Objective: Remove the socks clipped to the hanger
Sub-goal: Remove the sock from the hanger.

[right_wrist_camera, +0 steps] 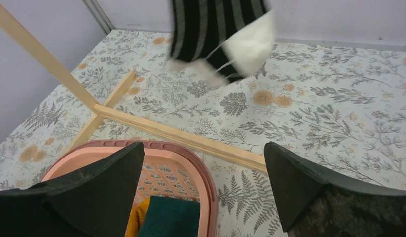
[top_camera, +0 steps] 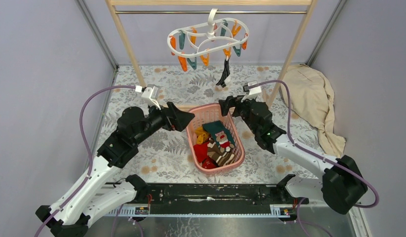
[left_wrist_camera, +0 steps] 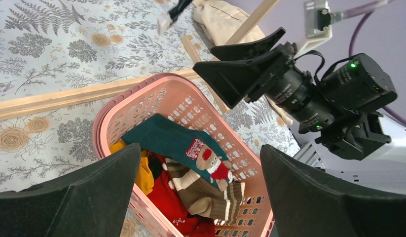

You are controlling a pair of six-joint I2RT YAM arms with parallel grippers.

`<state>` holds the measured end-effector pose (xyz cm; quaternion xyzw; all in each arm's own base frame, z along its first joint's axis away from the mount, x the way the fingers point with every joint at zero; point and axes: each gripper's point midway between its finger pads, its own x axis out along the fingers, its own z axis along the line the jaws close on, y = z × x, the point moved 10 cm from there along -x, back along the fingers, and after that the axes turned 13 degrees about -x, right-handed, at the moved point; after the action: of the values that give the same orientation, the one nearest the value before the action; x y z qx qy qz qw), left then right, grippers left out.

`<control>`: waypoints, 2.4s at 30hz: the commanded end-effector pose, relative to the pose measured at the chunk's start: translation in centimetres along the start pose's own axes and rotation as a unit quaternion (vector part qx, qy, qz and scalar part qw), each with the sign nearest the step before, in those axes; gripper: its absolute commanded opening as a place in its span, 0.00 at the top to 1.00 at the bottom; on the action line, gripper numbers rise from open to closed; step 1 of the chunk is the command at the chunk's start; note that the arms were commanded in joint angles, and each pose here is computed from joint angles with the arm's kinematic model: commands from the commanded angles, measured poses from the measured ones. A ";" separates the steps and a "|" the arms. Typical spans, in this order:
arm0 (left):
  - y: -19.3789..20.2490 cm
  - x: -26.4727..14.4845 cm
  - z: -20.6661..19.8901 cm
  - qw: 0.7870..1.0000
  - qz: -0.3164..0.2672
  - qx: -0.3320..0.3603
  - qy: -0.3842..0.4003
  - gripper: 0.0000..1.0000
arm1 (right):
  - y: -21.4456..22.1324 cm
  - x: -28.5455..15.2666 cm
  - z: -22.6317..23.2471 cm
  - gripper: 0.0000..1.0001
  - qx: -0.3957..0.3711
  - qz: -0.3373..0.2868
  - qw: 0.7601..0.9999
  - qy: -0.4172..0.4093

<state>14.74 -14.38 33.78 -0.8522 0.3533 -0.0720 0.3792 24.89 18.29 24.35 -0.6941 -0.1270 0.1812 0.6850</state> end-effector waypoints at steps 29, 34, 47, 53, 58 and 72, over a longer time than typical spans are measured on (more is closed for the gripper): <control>0.5 0.9 0.8 1.000 -0.001 0.018 0.000 0.01 | -4.9 4.3 -0.3 1.00 0.005 -0.092 0.992 0.081; 0.2 0.6 0.2 1.000 -0.005 0.010 0.012 0.01 | -5.9 2.9 -0.3 1.00 0.003 -0.100 0.993 0.064; 0.7 2.0 -0.7 0.996 0.002 -0.015 0.087 0.01 | -8.8 -0.3 2.4 1.00 0.018 -0.076 0.987 -0.138; 2.1 2.4 0.2 0.992 -0.008 -0.018 0.127 0.01 | -9.5 -2.4 3.6 1.00 0.038 -0.039 0.972 -0.231; 3.1 3.5 1.0 0.987 -0.012 -0.023 0.158 0.01 | -10.1 -3.6 4.0 1.00 0.057 -0.033 0.962 -0.264; 1.7 5.7 0.6 0.963 -0.086 -0.071 0.247 0.01 | -10.3 -5.4 4.4 1.00 0.100 -0.010 0.950 -0.294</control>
<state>18.27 -18.58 29.33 -0.8605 0.3895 -0.2106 0.2518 19.78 20.37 32.70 -0.5551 -0.2763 0.3856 0.6833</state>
